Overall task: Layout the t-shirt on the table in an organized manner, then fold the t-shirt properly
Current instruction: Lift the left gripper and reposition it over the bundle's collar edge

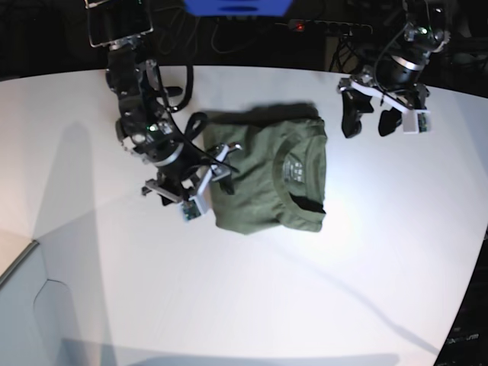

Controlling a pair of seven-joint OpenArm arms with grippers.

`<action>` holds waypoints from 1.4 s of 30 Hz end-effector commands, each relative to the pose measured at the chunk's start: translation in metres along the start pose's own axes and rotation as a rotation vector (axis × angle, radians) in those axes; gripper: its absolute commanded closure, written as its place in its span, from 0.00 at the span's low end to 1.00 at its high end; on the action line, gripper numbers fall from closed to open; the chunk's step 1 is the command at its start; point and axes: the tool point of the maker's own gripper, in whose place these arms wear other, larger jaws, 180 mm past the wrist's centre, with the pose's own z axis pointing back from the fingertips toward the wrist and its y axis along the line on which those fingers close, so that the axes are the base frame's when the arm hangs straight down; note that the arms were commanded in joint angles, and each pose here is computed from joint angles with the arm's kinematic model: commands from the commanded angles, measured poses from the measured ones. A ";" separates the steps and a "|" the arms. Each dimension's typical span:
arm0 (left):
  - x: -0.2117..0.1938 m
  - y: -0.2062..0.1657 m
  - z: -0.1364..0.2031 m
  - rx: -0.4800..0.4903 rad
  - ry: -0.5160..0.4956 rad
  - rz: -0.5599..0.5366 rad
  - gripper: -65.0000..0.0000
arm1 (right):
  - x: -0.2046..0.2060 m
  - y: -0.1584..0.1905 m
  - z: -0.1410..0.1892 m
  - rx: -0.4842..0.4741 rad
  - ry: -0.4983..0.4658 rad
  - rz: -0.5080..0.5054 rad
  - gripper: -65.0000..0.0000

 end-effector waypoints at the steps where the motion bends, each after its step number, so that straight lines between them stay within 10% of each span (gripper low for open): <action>1: 0.012 -0.005 0.000 -0.016 -0.045 -0.001 0.33 | 0.027 -0.002 0.003 -0.006 -0.082 0.001 0.43; 28: -0.039 -0.049 -0.055 -0.104 0.061 0.163 0.34 | 0.020 0.006 0.013 0.002 -0.081 -0.005 0.43; 38: -0.057 -0.056 -0.057 -0.117 0.102 0.178 0.96 | 0.018 0.006 0.013 0.002 -0.076 -0.005 0.43; 42: -0.063 -0.054 -0.053 -0.112 0.116 0.181 0.99 | 0.018 0.006 0.013 0.002 -0.076 -0.005 0.43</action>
